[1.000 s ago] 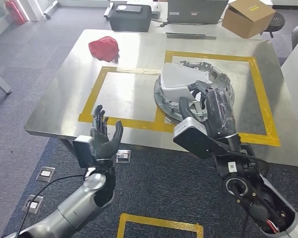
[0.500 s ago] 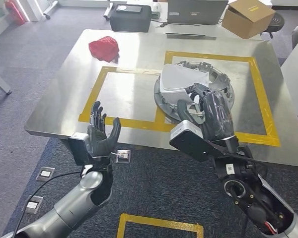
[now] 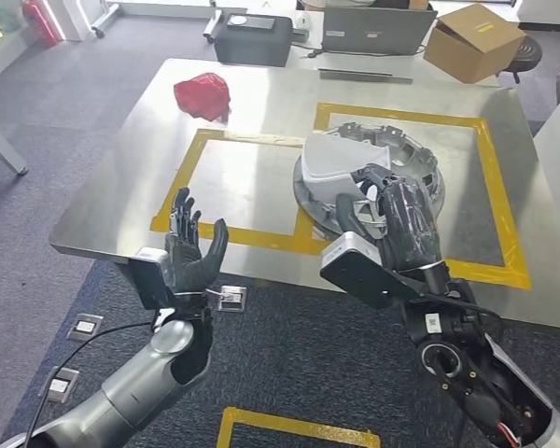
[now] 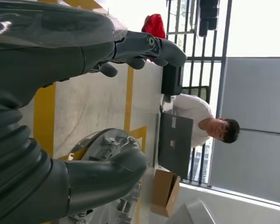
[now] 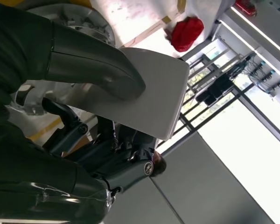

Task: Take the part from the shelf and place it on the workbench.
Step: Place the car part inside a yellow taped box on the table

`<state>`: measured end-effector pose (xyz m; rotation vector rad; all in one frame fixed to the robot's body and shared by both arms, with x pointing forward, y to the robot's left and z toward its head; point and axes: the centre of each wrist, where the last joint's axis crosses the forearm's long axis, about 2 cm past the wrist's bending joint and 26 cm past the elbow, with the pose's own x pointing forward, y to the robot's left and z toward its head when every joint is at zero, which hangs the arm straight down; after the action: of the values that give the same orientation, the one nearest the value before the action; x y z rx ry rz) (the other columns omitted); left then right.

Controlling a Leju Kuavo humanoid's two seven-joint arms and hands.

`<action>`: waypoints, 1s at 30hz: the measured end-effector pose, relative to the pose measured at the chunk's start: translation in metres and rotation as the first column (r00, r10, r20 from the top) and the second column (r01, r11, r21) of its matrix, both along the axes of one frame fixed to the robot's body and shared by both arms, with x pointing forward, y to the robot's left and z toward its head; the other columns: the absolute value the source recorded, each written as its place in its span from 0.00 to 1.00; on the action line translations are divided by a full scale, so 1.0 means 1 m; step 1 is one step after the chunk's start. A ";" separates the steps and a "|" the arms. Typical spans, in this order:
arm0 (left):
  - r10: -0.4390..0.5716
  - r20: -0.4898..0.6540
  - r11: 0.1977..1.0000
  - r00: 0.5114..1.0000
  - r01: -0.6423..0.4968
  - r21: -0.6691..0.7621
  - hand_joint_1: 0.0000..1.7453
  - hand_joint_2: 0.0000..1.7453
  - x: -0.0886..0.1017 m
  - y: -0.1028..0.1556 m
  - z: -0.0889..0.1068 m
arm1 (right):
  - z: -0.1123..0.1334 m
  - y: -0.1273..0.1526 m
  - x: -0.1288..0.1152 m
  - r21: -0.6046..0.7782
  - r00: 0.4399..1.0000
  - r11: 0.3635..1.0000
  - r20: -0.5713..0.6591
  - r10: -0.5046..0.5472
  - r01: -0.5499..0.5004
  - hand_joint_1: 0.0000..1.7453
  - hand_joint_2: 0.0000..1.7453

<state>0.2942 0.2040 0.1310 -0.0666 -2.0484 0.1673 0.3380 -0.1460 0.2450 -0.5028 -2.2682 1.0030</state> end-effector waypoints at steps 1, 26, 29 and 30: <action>0.000 0.001 1.000 1.000 0.000 0.000 0.00 1.00 0.000 0.000 0.000 | 0.000 0.000 0.000 0.000 1.000 1.000 -0.001 0.000 0.000 1.00 1.00; 0.000 -0.002 1.000 1.000 0.000 0.004 0.00 1.00 0.001 0.002 0.002 | -0.002 -0.001 0.001 -0.003 1.000 1.000 -0.012 -0.006 0.006 1.00 1.00; -0.001 -0.001 1.000 1.000 0.001 0.005 0.00 1.00 0.001 0.002 0.002 | -0.002 -0.001 0.001 -0.006 1.000 1.000 -0.014 -0.006 0.006 1.00 1.00; -0.002 0.000 1.000 1.000 0.002 0.005 0.00 1.00 0.001 0.001 0.002 | -0.002 -0.001 0.001 -0.007 1.000 1.000 -0.013 -0.007 0.006 1.00 1.00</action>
<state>0.2951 0.2054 0.1329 -0.0658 -2.0481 0.1605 0.3388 -0.1468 0.2429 -0.5047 -2.2507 1.0085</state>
